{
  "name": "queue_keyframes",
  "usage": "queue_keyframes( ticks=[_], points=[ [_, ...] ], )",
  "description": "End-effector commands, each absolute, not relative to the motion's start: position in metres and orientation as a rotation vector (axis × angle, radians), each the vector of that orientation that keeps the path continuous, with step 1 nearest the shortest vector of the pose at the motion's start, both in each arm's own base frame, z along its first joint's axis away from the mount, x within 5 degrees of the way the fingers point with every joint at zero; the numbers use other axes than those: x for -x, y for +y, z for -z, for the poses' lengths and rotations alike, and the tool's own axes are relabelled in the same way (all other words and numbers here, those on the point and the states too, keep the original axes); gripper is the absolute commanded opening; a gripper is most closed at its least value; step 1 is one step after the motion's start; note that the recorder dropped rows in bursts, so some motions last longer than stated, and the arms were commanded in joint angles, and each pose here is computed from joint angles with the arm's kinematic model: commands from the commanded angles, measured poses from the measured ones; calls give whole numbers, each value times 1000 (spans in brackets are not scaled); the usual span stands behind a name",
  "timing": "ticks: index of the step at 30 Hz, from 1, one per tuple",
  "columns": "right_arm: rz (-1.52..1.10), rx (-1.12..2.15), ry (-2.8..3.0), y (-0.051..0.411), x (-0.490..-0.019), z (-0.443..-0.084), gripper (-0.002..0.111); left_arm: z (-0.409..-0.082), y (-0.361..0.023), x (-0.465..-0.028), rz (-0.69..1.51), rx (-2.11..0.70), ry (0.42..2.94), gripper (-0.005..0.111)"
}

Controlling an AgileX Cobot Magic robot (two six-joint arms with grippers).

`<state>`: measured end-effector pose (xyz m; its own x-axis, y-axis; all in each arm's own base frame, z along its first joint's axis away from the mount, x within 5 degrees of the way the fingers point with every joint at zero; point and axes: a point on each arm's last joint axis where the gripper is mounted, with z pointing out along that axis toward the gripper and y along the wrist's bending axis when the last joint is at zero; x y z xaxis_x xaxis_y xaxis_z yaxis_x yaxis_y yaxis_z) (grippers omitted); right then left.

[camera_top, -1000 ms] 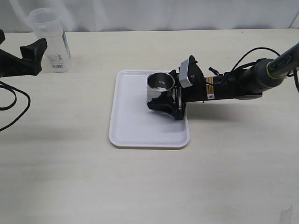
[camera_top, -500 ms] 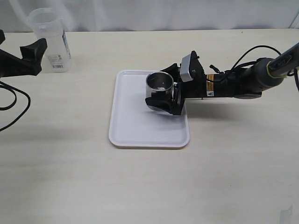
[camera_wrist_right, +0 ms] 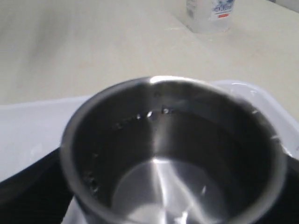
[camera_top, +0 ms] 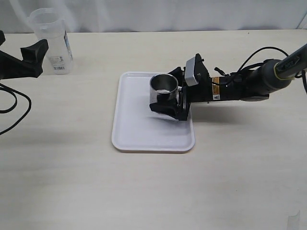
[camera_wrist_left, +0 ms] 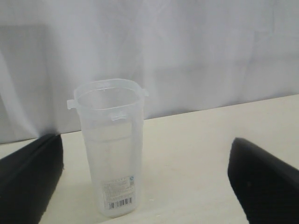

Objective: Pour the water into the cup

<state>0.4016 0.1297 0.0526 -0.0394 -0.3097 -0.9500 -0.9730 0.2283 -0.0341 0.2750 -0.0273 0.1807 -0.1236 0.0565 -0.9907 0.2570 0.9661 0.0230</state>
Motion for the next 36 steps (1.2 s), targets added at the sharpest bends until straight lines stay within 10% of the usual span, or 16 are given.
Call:
queue_keyframes(
  ticks=[1, 4, 19, 36],
  points=[
    [-815, 1298, 1518, 128, -403, -55, 96, -182, -25, -274, 177, -213, 1681, 89],
    [-824, 1175, 1596, 127, -409, -58, 110, -182, -25, -274, 177, -213, 1681, 89],
    [-850, 1190, 1572, 128, -408, -102, 110, -182, -25, -274, 174, -217, 1681, 89],
    [-864, 1016, 1695, 121, -378, -264, 103, -211, -22, -259, 124, -213, 1715, 89]
  ],
)
